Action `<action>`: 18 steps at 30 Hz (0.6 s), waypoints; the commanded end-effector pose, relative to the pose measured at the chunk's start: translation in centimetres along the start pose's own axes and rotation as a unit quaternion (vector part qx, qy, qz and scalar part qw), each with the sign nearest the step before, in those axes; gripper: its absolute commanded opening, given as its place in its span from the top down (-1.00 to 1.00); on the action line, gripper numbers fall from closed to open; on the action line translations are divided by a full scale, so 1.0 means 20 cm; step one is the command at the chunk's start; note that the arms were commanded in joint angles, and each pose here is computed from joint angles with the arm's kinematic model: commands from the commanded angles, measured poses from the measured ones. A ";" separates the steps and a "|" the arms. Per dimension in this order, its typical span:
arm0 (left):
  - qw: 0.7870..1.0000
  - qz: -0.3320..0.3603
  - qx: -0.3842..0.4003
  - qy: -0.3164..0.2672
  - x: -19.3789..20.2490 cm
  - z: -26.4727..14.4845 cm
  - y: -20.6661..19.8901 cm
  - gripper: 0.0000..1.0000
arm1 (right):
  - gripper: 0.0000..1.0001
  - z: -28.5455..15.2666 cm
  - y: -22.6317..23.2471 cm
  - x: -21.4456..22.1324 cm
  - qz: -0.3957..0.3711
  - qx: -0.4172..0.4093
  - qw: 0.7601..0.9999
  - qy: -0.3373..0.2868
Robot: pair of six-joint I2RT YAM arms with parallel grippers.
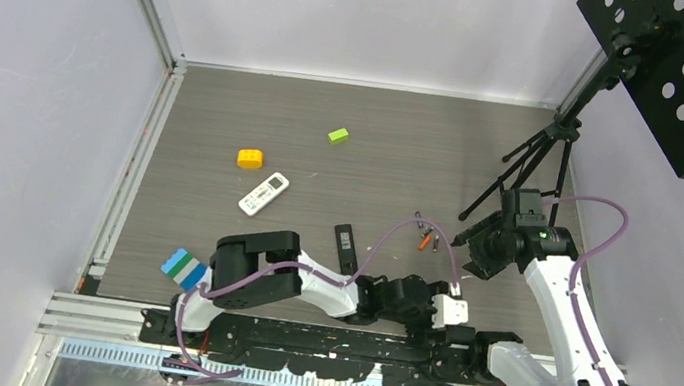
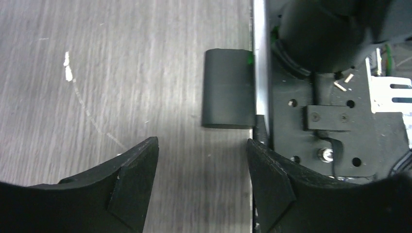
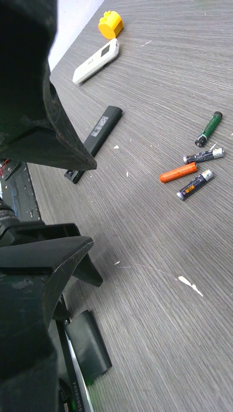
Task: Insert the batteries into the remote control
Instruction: Move the battery cover to the center of the board.
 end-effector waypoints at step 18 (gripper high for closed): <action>0.997 0.034 0.050 0.051 0.09 0.18 -0.09 -0.39 | -0.15 -0.01 0.02 -0.01 0.001 -0.017 1.000 -0.007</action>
Point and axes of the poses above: each gripper's point midway between its finger pads, its own z axis out along the fingers, its own y axis along the line the jaws close on, x = y × z, the point moved 3 cm from there along -z, back along the fingers, and after that the axes turned 6 degrees about -z, right-handed, at the moved point
